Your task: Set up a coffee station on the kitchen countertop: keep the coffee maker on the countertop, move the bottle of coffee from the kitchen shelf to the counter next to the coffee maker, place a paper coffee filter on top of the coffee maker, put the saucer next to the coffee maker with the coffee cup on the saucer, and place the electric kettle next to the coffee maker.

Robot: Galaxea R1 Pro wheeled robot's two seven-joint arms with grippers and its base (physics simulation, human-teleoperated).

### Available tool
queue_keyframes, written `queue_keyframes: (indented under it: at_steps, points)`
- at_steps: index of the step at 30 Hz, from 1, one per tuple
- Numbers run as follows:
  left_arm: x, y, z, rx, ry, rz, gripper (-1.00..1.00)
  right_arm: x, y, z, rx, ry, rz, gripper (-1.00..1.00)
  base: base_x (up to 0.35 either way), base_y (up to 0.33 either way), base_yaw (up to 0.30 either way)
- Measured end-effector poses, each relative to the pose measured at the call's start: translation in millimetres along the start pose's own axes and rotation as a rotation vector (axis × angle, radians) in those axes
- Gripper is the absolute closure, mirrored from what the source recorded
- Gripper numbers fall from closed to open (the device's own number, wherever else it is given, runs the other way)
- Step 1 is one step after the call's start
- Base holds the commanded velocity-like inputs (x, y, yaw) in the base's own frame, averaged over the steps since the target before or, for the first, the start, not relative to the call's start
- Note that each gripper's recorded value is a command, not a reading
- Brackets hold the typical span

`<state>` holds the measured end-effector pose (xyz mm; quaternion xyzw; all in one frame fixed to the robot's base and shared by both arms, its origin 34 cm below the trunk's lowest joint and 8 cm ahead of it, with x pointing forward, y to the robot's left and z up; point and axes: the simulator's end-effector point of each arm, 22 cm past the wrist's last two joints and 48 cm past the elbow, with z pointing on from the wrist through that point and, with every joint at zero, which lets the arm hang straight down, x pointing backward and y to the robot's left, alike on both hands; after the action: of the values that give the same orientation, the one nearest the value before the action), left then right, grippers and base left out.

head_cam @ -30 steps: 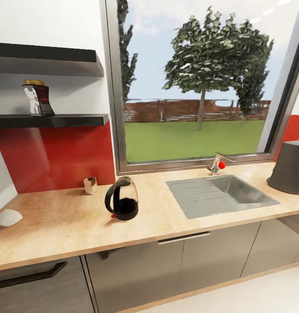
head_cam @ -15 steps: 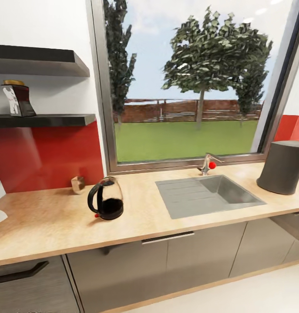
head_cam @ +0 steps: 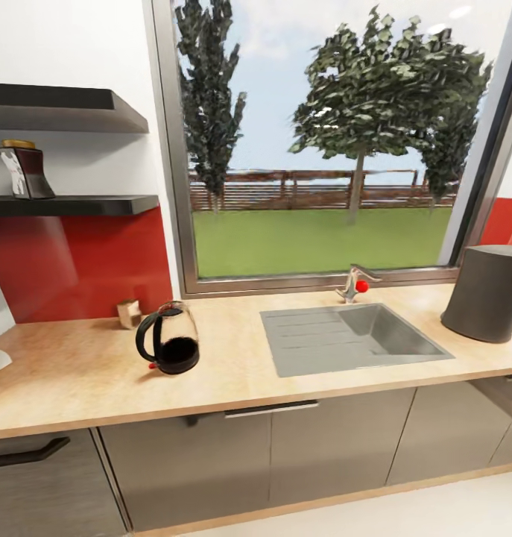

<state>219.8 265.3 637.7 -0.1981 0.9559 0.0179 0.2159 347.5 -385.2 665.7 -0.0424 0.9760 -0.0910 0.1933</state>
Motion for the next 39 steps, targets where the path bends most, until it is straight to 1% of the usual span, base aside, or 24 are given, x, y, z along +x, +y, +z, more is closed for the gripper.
queue_keyframes:
  at_steps: [12, 23, 39]
  points:
    - [0.0, -0.2, 0.0, 0.001, 0.0, 0.001, -1.0, -0.4, 4.6, 0.0, -0.006, 0.0, 0.001, 1.0, 0.0, -0.295, 0.009]
    - [0.1, -0.2, -0.1, 0.001, 0.0, 0.001, -1.0, -0.2, 4.7, -0.1, -0.004, 0.0, 0.001, 1.0, 0.026, -0.296, 0.196]
    - [0.5, -1.2, -0.1, 0.002, 0.001, 0.001, -1.0, 3.0, 4.6, -0.3, -0.004, 0.004, 0.0, 1.0, 0.055, -0.295, 0.009]
